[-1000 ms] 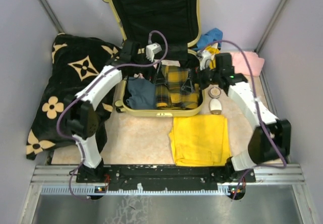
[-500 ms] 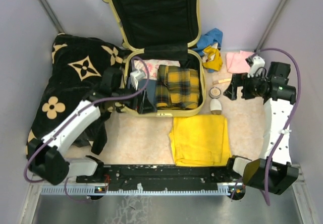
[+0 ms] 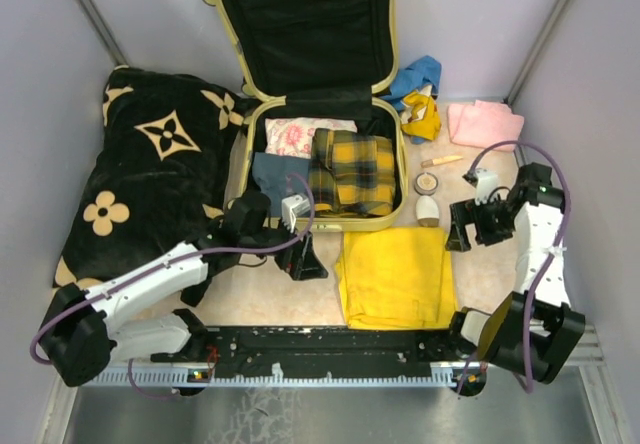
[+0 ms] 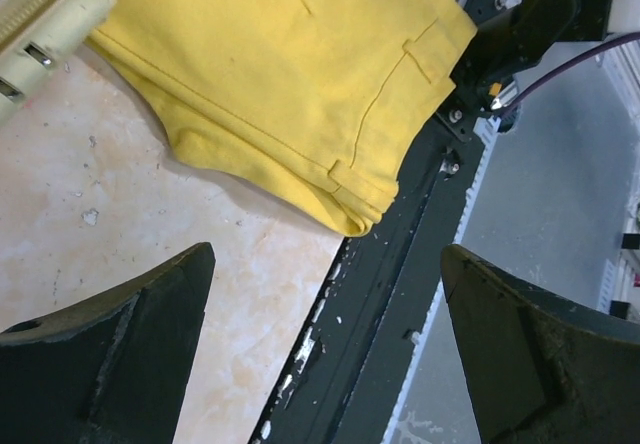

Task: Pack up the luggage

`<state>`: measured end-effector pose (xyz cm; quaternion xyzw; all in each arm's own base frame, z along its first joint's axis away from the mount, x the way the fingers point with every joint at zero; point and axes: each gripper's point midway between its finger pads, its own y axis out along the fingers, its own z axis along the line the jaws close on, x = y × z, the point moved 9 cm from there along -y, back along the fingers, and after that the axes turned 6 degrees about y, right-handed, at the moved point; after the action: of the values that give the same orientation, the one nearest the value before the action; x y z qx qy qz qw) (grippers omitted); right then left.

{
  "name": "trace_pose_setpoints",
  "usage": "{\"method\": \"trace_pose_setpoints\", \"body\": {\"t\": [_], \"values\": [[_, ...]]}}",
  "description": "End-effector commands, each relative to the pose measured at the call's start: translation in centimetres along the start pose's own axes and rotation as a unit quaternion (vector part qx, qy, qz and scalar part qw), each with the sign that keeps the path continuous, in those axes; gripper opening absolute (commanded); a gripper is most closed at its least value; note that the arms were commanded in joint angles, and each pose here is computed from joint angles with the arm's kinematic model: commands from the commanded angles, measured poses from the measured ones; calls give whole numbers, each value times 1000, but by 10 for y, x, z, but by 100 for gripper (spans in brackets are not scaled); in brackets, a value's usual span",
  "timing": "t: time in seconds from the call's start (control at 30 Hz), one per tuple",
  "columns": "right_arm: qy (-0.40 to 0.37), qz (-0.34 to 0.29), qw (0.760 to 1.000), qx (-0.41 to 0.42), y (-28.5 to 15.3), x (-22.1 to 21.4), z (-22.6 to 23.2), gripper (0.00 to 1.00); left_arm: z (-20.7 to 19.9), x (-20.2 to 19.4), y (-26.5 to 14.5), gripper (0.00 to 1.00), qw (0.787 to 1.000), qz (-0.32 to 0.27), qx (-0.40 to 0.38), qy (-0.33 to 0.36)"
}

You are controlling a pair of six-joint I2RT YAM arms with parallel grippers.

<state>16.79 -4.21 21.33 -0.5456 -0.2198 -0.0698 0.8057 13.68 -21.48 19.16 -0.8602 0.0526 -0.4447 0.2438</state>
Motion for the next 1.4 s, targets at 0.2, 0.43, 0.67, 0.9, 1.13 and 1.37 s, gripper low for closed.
{"method": "trace_pose_setpoints", "body": {"t": [0.2, 0.43, 0.67, 0.9, 1.13, 1.37], "values": [[-97, 27, 994, 37, 52, 13, -41, 89, 8, 6, 14, 100, 986, -50, -4, 157], [-143, 33, 986, 85, 93, 39, -46, 85, 9, 6, 15, 100, 979, -40, -17, 199], [-139, 61, 981, 124, 127, 41, -56, 76, 10, 3, 10, 100, 974, -34, -9, 222], [-181, 70, 964, 183, 119, 20, -39, 37, 14, 10, 11, 100, 971, -32, 9, 238], [-281, 27, 938, 201, 88, 9, -15, 0, 13, 23, 12, 100, 968, -35, 16, 248], [-427, -50, 890, 154, 57, -10, 11, 0, 12, 34, 9, 100, 955, -41, 18, 293]]}}
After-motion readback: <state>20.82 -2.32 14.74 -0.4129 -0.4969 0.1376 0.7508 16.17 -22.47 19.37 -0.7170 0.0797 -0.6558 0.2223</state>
